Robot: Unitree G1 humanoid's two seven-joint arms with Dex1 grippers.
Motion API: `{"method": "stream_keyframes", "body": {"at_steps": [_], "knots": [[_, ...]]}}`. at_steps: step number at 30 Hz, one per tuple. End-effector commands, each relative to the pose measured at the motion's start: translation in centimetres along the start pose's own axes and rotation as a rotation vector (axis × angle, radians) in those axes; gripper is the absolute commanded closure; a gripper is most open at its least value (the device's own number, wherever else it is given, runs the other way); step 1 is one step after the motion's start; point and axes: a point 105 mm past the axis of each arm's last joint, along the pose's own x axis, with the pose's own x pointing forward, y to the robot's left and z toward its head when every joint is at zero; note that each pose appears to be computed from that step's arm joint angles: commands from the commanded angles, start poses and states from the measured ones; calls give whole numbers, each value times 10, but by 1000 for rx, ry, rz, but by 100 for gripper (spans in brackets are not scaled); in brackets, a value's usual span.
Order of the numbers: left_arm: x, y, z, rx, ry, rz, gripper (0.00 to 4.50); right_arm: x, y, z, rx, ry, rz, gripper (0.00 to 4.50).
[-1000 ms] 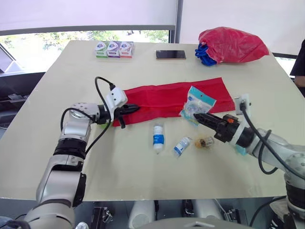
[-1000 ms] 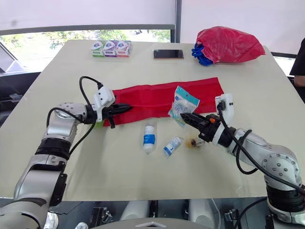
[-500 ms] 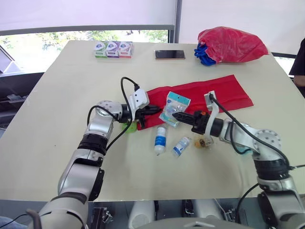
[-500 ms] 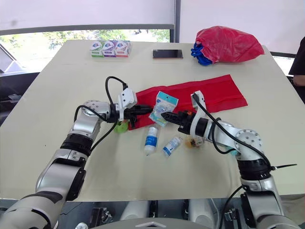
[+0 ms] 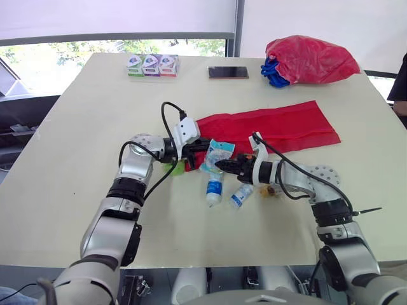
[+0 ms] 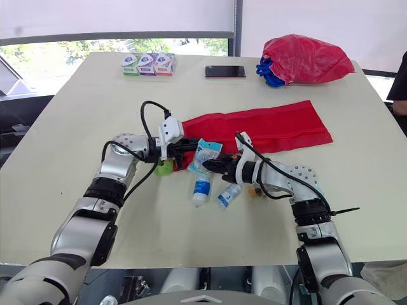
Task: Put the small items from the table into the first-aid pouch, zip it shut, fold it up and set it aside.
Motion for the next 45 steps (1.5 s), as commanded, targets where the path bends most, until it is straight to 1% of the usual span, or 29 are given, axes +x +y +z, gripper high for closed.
{"method": "stream_keyframes", "body": {"at_steps": [1, 6, 16, 24, 28, 31, 33, 36, 39, 45], "knots": [[0, 4, 14, 16, -61, 21, 446, 0, 3, 9, 54, -56, 27, 440], [2, -3, 12, 6, -65, -2, 446, 0, 5, 29, 159, -157, 44, 440], [8, -10, 13, -4, -75, -30, 446, 4, 2, 47, 266, -289, 25, 440], [14, -16, 18, -22, -90, -67, 446, 15, 7, 52, 253, -344, 17, 440], [15, -21, 17, -36, -85, -79, 446, 15, 15, 64, 221, -436, 57, 440], [17, -24, 17, -49, -86, -86, 446, 17, 14, 65, 199, -469, 50, 440], [18, -28, 19, -61, -93, -94, 446, 19, 14, 63, 198, -471, 46, 440], [23, -36, 23, -68, -110, -119, 446, 29, 16, 54, 170, -432, 33, 440], [25, -37, 26, -72, -115, -116, 446, 34, 15, 51, 162, -420, 11, 440], [23, -32, 25, -68, -105, -97, 446, 36, 16, 60, 158, -485, -4, 440]]}}
